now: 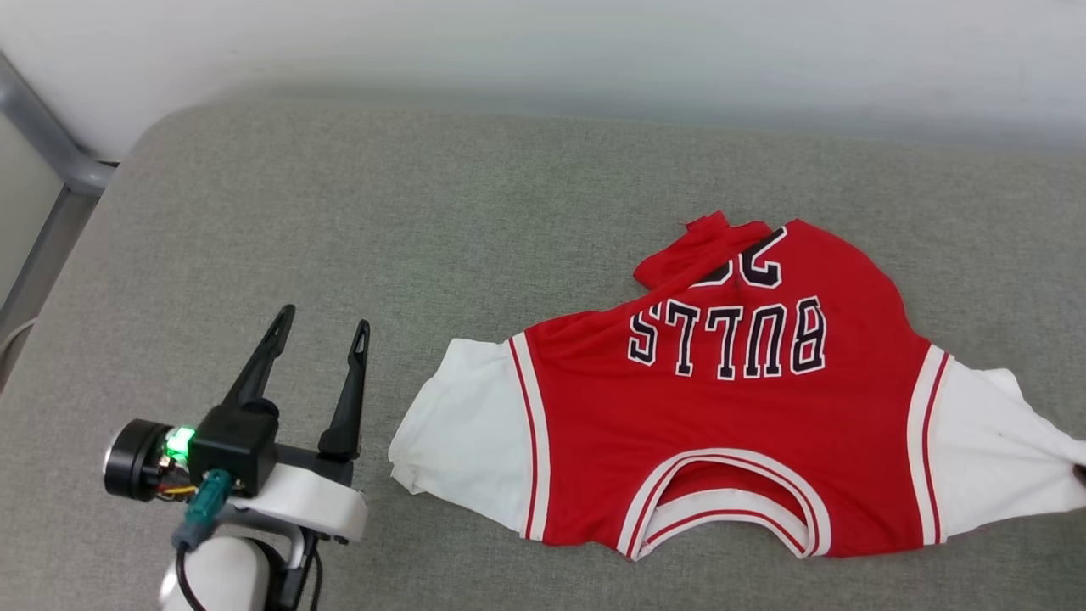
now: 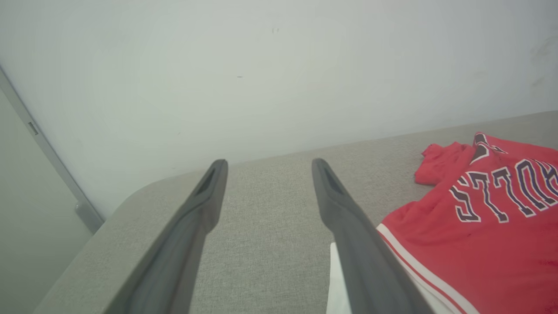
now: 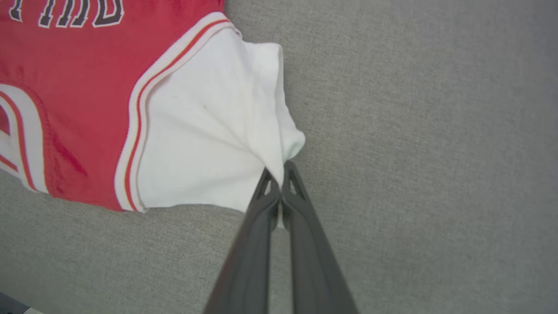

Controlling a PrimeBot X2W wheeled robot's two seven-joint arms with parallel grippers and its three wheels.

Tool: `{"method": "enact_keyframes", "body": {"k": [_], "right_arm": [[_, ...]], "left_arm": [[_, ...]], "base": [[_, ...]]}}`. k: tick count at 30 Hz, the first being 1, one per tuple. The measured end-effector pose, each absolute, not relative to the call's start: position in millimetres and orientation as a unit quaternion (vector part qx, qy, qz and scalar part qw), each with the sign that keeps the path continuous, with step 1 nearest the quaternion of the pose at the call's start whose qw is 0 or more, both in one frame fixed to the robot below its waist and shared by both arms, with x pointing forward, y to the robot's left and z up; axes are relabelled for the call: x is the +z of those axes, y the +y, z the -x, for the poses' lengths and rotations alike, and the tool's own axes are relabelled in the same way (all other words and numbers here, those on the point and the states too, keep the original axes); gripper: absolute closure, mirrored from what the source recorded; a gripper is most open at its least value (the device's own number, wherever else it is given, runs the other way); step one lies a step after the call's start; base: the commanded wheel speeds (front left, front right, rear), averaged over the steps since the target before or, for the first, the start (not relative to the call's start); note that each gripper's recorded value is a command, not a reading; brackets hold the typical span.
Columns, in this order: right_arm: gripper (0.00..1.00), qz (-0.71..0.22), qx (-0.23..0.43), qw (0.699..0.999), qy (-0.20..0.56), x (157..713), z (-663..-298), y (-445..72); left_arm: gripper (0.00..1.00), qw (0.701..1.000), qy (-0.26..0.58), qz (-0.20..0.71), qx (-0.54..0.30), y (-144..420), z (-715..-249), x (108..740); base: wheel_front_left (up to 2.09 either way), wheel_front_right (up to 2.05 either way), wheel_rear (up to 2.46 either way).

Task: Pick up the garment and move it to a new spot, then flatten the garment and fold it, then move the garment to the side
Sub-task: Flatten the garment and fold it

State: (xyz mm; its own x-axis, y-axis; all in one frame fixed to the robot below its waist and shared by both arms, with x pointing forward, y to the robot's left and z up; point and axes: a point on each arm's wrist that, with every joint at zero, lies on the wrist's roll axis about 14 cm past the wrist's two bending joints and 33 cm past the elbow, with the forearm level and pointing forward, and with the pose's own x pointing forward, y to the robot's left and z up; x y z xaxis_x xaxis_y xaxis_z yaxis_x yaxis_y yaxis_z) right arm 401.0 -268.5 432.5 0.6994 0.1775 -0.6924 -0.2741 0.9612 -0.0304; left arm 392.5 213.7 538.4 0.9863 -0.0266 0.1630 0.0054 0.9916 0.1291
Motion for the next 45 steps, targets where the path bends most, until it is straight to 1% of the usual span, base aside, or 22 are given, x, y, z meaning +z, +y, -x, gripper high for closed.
{"method": "enact_keyframes", "body": {"k": [6, 7, 9, 12, 16, 19, 24, 27, 32, 36, 41, 45], "right_arm": [[1.0, 0.047, 0.105, 0.924, 0.366, 434.4, -380.4, -272.9], [1.0, 0.041, 0.103, 0.924, 0.365, 434.4, -377.1, -270.2], [1.0, 0.04, 0.103, 0.924, 0.365, 434.9, -375.9, -269.1], [1.0, 0.039, 0.101, 0.924, 0.366, 433.9, -372.4, -267.2], [1.0, 0.034, 0.101, 0.925, 0.365, 433.1, -371.6, -261.7], [1.0, 0.031, 0.103, 0.924, 0.368, 430.3, -370.5, -258.4], [1.0, 0.029, 0.103, 0.922, 0.372, 426.4, -369.8, -256.0], [1.0, 0.028, 0.105, 0.922, 0.372, 426.2, -371.5, -254.4], [1.0, 0.027, 0.108, 0.92, 0.376, 422.9, -371.8, -251.9], [1.0, 0.025, 0.108, 0.917, 0.384, 417.2, -370.3, -252.3], [1.0, 0.024, 0.106, 0.915, 0.388, 413.0, -373.0, -253.3], [1.0, 0.023, 0.104, 0.914, 0.39, 410.5, -373.8, -254.7]], "left_arm": [[0.0, 0.991, -0.046, -0.105, -0.063, 215.1, -411.4, 545.0], [0.0, 0.991, -0.011, -0.106, -0.077, 213.6, -416.8, 540.5], [0.0, 0.991, 0.005, -0.106, -0.085, 212.1, -418.8, 538.8], [0.0, 0.984, 0.081, -0.109, -0.112, 205.5, -422.0, 525.1], [0.0, 0.964, 0.194, -0.091, -0.159, 191.6, -415.2, 502.1], [0.0, 0.941, 0.273, -0.088, -0.182, 190.1, -407.5, 486.5], [0.0, 0.905, 0.362, -0.058, -0.216, 179.1, -394.2, 463.0], [0.0, 0.881, 0.412, -0.069, -0.222, 181.7, -384.0, 443.4], [0.0, 0.854, 0.459, -0.069, -0.233, 178.1, -375.7, 418.1], [0.0, 0.84, 0.485, -0.065, -0.234, 179.0, -372.7, 399.9], [0.0, 0.814, 0.523, -0.086, -0.237, 184.0, -363.4, 375.3], [0.0, 0.809, 0.529, -0.091, -0.241, 183.3, -363.5, 366.7]], "base": [[0.0, 0.0, 0.0], [0.0, 0.0, 0.0], [0.0, 0.0, 0.0], [0.0, 0.0, 0.0], [0.0, 0.0, 0.0], [0.0, 0.0, 0.0], [0.0, 0.0, 0.0], [0.0, 0.0, 0.0], [0.0, 0.0, 0.0], [0.0, 0.0, 0.0], [0.0, 0.0, 0.0], [0.0, 0.0, 0.0]]}}
